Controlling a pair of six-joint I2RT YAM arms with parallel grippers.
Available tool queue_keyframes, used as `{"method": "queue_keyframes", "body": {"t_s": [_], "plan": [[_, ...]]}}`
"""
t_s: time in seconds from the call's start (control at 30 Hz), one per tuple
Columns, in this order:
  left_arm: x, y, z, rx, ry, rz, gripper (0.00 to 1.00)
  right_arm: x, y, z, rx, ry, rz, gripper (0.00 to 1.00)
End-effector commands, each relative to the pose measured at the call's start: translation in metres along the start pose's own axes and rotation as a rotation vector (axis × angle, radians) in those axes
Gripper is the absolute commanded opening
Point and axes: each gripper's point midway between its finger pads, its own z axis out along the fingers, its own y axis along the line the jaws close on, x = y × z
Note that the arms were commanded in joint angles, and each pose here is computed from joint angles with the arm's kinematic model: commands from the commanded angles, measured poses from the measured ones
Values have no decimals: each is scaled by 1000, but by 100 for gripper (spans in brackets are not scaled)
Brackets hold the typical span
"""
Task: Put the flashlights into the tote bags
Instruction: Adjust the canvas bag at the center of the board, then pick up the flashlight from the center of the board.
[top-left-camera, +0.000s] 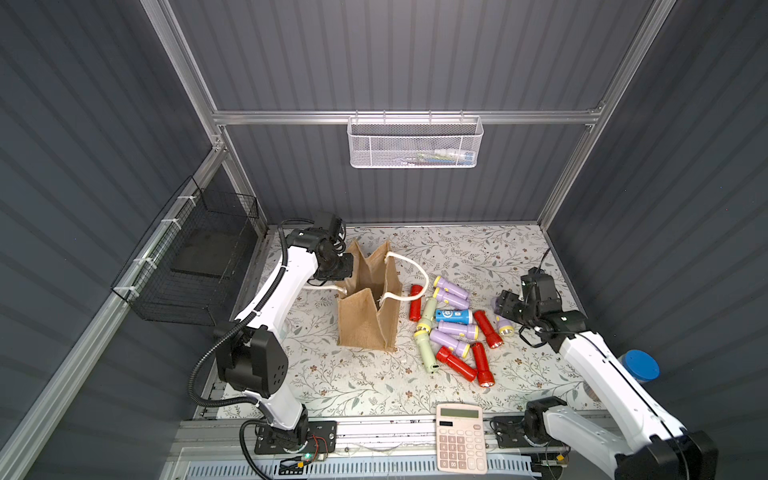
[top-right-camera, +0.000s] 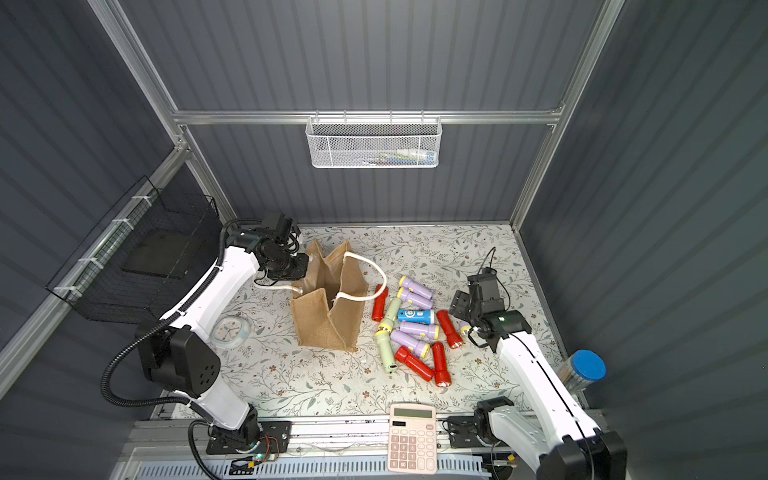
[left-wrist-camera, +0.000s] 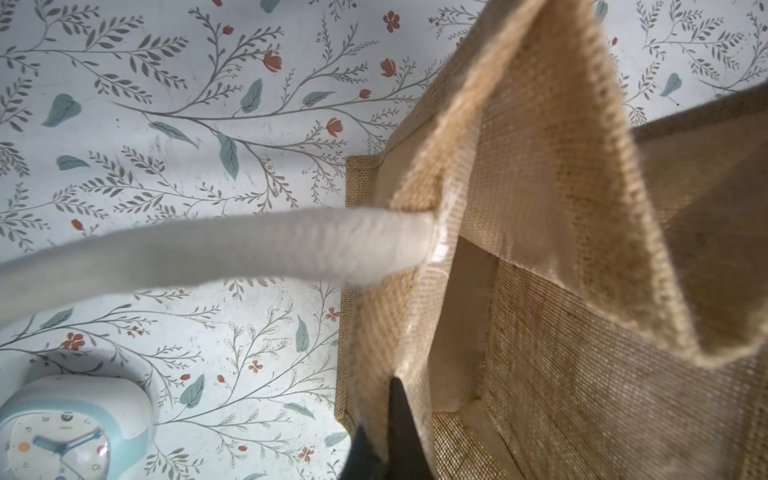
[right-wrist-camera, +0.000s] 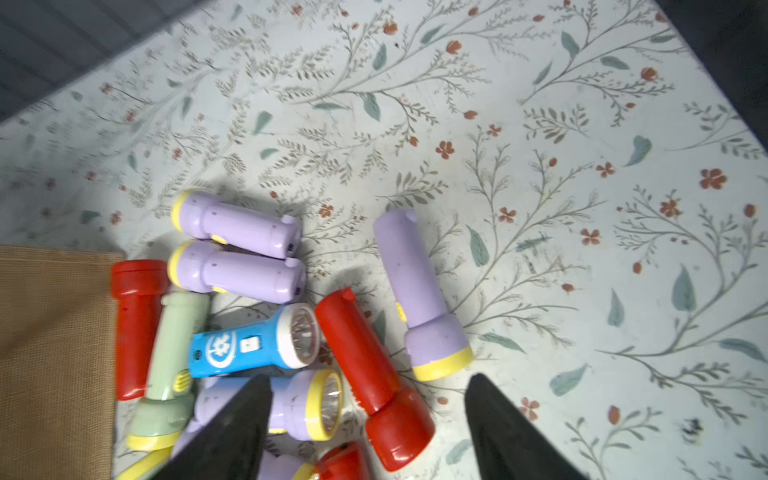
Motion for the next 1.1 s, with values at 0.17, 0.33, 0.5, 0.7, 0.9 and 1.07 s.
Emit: {"method": "queue_keyframes", "body": {"t_s": [0.17,0.33,0.5,0.7,0.9,1.07], "plan": [[14,-14,-30,84,-40,-43,0,-2,-20,25,123,156,-65,66],[23,-14,-31,95,-28,-82,0,-5,-11,41,96,185,-80,65],[26,-18,-20,127,-15,-119,0,-3,-7,65,98,228,-115,63],[25,-26,-21,171,-16,-135,0,-1,-7,86,119,278,-148,60],[23,-29,-25,188,-25,-134,0,5,-6,104,130,334,-171,54],[24,-32,-22,206,-13,-131,0,8,-10,115,158,361,-185,53]]}}
